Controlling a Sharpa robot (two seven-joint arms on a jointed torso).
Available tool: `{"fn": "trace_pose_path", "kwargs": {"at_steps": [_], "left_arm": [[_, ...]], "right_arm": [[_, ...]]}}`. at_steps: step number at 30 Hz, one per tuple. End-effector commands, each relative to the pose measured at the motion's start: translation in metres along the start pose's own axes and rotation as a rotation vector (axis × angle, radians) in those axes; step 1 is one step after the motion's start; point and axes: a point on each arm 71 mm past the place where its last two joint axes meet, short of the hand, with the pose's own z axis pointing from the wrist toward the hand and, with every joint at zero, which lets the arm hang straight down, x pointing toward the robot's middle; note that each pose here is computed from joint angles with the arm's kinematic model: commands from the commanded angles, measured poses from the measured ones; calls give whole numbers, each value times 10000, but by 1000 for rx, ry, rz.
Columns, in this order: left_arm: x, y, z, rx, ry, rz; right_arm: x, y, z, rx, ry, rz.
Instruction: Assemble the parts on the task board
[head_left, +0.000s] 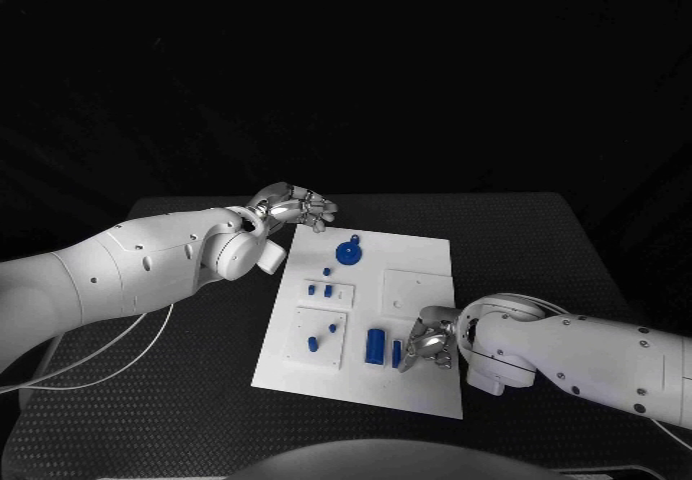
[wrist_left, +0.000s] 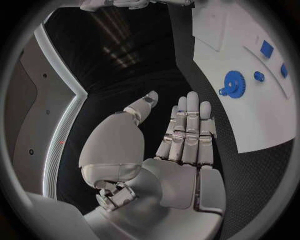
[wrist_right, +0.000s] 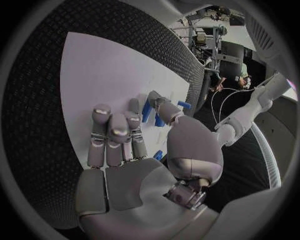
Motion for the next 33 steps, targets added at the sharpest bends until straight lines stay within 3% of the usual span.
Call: {"fn": "trace_pose_path", "kwargs": {"at_steps": [1,17,33], "left_arm": [[25,-21,4,12,19,-1],[21,-17,1,9,19,0],[19,-16,2,9,17,2]], "right_arm": [[20,-47,27,40,0,-23],[9,-109,86,87,6,-51],[53,-103,92,70,16,-25]]}}
